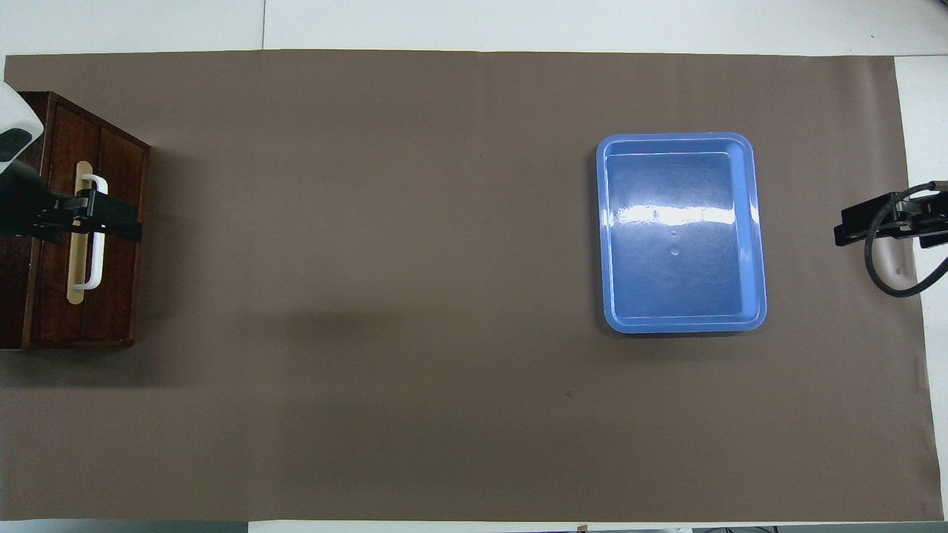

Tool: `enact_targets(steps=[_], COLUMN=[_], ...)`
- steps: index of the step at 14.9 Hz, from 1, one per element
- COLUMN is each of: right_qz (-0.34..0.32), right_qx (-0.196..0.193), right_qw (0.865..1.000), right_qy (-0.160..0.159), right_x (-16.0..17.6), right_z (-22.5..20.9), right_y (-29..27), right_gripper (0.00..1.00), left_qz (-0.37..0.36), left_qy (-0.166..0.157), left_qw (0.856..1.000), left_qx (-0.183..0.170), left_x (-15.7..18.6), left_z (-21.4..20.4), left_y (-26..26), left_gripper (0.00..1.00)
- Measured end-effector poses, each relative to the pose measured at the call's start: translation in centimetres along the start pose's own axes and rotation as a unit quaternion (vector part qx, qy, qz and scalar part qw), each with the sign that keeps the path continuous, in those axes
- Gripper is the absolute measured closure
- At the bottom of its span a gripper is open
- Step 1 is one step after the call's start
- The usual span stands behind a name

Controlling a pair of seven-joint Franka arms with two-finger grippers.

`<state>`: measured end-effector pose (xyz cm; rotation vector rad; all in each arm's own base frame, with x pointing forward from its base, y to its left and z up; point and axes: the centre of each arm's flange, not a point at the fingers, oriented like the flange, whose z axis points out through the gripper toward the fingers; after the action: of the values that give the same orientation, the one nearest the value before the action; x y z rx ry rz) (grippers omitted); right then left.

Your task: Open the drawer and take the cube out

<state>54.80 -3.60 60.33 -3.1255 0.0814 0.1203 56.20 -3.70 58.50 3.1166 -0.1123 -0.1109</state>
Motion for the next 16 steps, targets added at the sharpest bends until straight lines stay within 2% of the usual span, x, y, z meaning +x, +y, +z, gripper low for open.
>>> enact_targets(steps=[16], right_qz=[0.001], right_qx=[0.0], right_qw=[1.0], right_qy=[0.0], right_x=[0.0], right_z=[0.0], right_y=[0.16], right_gripper=[0.0], left_qz=[0.013], left_qy=[0.013], left_qw=[1.0], left_qx=[0.002], left_x=[0.37], left_z=[0.07], left_y=[-0.1], left_gripper=[0.0])
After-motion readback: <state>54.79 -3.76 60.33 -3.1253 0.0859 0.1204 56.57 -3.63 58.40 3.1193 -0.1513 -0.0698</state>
